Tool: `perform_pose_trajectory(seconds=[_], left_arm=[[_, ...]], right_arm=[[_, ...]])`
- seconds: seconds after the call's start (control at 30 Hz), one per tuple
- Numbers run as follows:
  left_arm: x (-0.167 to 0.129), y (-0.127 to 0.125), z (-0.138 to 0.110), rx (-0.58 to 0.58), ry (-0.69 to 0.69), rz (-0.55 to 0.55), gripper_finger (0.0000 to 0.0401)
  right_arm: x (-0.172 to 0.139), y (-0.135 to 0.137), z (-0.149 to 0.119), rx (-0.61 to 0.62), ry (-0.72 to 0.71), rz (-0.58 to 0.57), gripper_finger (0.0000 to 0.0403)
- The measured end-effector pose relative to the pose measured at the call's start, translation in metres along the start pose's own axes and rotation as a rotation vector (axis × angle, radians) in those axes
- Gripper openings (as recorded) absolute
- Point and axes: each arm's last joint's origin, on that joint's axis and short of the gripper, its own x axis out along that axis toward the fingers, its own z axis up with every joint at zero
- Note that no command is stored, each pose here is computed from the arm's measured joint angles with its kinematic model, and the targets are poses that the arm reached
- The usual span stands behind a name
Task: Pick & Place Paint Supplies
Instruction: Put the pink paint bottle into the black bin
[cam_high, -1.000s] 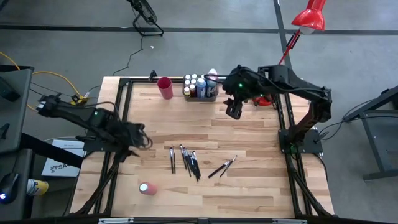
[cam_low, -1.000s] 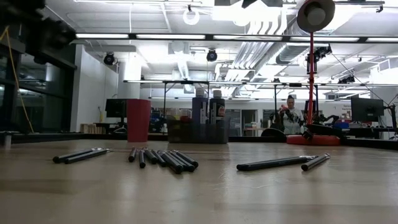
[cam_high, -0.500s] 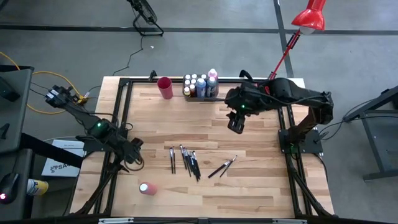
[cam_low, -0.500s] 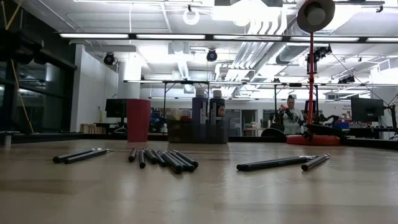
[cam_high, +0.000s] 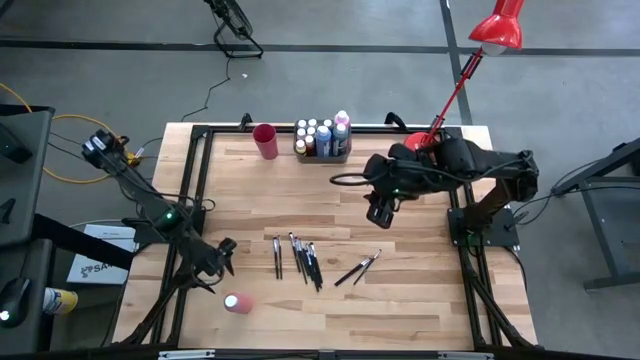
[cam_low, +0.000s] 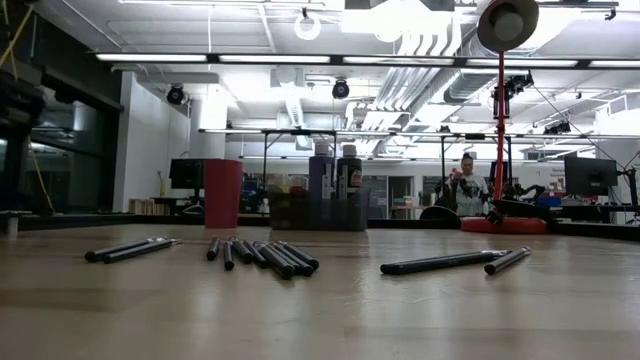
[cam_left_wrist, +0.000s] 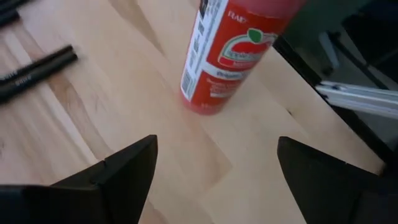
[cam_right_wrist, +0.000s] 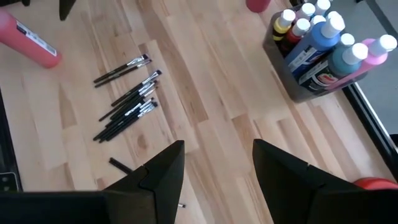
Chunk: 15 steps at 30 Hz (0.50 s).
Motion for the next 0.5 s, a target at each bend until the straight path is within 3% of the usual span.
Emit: perform_pose_trajectory(seconds=[0.13,0.5], left_arm=[[0.005,0.000,-0.009,0.021,-0.012,0.059,0.0326],[0.023,-0.008,-0.009,0.099,-0.070,0.064,0.0326]], right_arm=[[-0.001,0.002,-0.001,0.017,-0.001,0.005,0.0183],[-0.002,0.006,-0.002,0.038,-0.011,0.008,0.0183]])
